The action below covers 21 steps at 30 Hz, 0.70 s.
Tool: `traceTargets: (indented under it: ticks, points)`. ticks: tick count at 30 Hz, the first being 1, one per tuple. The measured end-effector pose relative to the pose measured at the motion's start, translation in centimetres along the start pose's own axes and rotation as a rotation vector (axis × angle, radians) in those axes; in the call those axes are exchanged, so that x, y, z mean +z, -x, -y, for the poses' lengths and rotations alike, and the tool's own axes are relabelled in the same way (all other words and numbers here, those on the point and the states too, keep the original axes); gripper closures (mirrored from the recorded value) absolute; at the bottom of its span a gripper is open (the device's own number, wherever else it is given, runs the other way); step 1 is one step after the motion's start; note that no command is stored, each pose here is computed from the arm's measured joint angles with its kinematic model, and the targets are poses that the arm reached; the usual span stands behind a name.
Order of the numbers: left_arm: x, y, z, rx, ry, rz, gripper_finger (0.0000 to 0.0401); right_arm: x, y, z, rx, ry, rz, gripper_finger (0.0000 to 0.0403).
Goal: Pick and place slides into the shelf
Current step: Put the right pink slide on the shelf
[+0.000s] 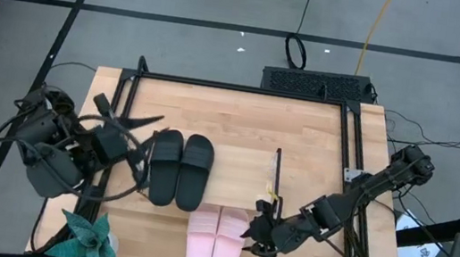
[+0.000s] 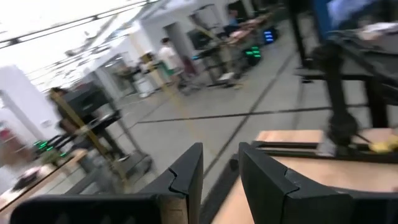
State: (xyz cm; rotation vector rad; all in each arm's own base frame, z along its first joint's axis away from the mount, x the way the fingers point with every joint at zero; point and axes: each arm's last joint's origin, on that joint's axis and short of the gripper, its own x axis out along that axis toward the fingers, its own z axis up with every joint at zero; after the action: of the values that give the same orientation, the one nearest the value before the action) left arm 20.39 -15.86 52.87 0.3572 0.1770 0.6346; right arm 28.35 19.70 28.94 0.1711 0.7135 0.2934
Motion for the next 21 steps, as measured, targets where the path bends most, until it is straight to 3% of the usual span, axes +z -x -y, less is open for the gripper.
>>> traceTargets:
  ticks: [5,13,21]
  points:
    - [0.1,1.1,0.3,-0.069,0.015,0.017,0.0293,-0.8,0.1,-0.1,-0.031,0.016,-0.054,0.0264]
    - [0.1,3.3,0.7,-0.151,0.046,0.047,0.0293,-0.8,0.0,-0.9,-0.029,0.010,-0.017,0.0264]
    - [0.0,4.7,1.5,-0.189,0.040,0.065,0.0293,-3.5,-3.0,-2.4,-0.052,0.008,-0.127,0.0264]
